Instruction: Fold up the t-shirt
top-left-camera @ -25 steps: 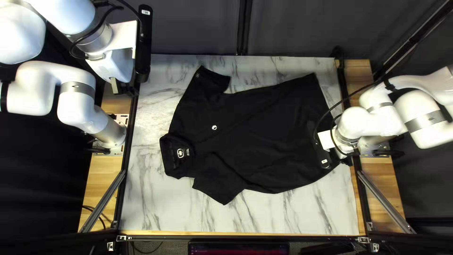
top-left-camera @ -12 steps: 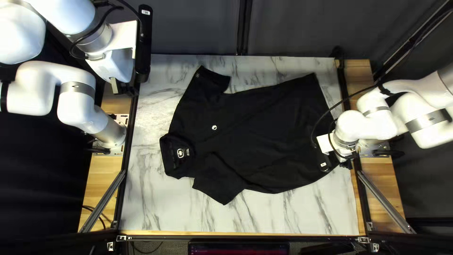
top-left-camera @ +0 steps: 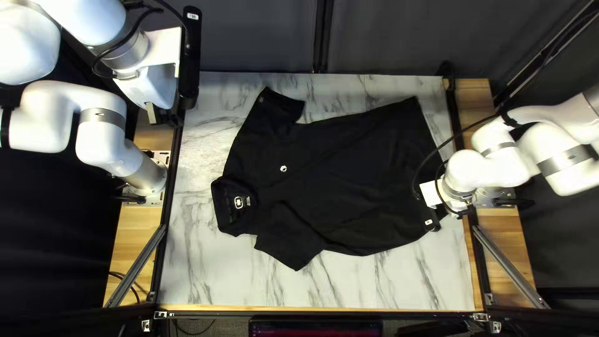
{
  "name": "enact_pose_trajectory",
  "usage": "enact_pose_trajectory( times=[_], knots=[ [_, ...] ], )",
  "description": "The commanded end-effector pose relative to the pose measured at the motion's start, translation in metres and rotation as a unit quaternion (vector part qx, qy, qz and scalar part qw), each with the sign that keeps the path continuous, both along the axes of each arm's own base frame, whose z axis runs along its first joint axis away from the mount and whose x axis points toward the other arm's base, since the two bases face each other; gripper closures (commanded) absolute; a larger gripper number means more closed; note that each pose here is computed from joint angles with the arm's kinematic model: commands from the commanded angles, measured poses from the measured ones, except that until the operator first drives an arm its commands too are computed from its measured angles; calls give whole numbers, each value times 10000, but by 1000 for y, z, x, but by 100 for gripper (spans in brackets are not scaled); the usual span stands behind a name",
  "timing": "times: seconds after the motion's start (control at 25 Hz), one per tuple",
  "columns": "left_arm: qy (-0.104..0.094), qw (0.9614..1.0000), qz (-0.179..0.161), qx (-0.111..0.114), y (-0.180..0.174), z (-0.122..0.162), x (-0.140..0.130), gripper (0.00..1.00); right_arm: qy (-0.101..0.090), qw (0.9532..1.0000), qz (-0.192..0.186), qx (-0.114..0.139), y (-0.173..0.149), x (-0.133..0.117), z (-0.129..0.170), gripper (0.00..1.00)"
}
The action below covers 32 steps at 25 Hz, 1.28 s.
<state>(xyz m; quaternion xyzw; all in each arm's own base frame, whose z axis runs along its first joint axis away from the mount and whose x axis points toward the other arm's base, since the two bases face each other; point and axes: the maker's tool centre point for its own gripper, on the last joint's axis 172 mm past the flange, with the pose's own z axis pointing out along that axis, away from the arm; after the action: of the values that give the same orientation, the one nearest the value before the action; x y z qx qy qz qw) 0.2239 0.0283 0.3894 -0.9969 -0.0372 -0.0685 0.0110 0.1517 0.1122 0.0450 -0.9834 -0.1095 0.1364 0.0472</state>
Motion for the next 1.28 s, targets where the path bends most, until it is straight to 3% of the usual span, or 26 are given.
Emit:
enact_pose_trajectory(
  times=[0.04,0.08,0.12,0.4,0.76,0.84,0.92,1.0,1.04,1.08,1.12,1.28],
  knots=[
    [0,10000,0,0,0,0,0,0,-11,10000,16,-51,3,0,3,29],
    [0,10000,0,0,0,0,0,0,-13,10000,19,-55,3,-1,3,5],
    [0,10000,0,0,0,0,0,0,-12,10000,20,-53,3,-1,3,0],
    [0,10000,0,0,0,0,0,0,-6,10000,5,-35,2,0,5,0],
    [0,10000,0,0,0,0,0,0,94,9999,6,145,-29,-6,-14,0],
    [0,10000,0,0,0,0,0,0,153,9997,-24,191,-29,-4,-18,4],
    [0,10000,0,0,0,0,0,0,210,9995,-41,221,-27,-1,-19,16],
    [0,10000,0,0,0,0,0,0,270,9993,-53,247,-26,2,-20,54],
    [0,10000,0,0,0,0,0,0,302,9992,-59,257,-25,3,-20,68],
    [0,10000,0,0,0,0,0,0,320,9991,-64,263,-25,4,-20,89],
    [0,10000,0,0,0,0,0,0,330,9991,-67,266,-24,4,-20,97],
    [0,10000,0,0,0,0,0,0,361,9989,-75,275,-22,5,-19,99]
  ],
)
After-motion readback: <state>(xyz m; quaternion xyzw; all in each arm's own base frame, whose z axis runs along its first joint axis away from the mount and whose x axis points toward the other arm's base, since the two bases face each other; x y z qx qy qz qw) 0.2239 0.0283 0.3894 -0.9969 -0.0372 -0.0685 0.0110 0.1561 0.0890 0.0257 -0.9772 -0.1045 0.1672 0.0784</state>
